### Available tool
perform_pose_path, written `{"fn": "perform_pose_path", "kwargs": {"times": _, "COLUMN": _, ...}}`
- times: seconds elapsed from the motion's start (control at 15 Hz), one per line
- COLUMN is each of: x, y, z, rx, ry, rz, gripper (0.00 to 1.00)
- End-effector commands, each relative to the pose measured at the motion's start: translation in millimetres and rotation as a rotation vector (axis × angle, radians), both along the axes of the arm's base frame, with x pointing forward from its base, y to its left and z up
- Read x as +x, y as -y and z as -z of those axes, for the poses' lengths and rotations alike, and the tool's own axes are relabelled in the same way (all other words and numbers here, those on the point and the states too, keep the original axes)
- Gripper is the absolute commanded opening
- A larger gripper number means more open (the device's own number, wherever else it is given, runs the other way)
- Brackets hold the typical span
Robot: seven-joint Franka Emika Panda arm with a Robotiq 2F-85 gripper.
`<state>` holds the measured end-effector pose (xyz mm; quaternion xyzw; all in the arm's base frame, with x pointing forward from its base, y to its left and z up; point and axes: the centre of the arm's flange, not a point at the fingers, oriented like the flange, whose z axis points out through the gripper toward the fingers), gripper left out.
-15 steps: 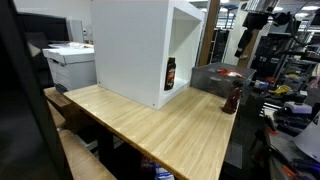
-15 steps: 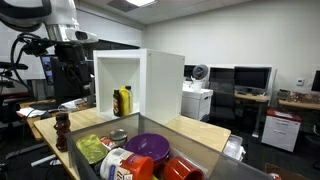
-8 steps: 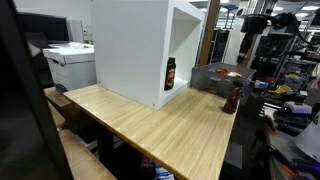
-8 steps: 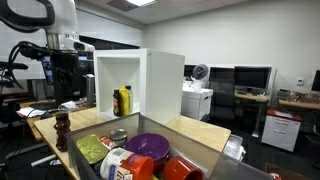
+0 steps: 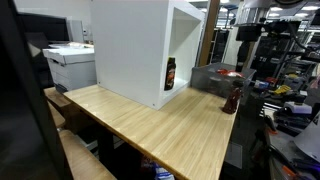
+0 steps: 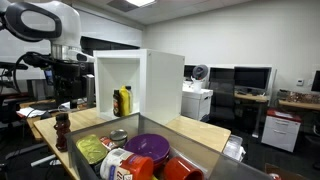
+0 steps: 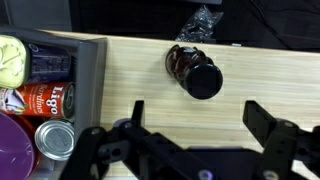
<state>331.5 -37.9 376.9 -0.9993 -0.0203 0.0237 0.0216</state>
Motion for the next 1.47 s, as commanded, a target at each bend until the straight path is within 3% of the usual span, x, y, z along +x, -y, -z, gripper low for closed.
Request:
{"fn": "perform_pose_path", "kwargs": {"times": 0.0, "x": -20, "y": -23, "z": 40, "rx": -0.011, "ry": -0.023, "rz": 0.013, "gripper": 1.0}}
{"fn": "perform_pose_path", "kwargs": {"times": 0.4, "x": -15, "y": -44, "z": 62, "rx": -0.044, "ry": -0.07, "rz": 0.0, "gripper": 1.0}}
{"fn": "perform_pose_path", "kwargs": {"times": 0.93, "x": -10, "y": -45, "z": 81, "rx": -0.116, "ry": -0.116, "rz": 0.015, "gripper": 0.99}}
{"fn": "perform_pose_path", "kwargs": {"times": 1.0, "x": -10, "y": -45, "z": 82, "rx": -0.124, "ry": -0.12, "rz": 0.014, "gripper": 0.79}}
{"fn": "perform_pose_path", "kwargs": {"times": 1.4, "x": -10, "y": -40, "z": 87, "rx": -0.172, "ry": -0.131, "rz": 0.017, "gripper": 0.46}}
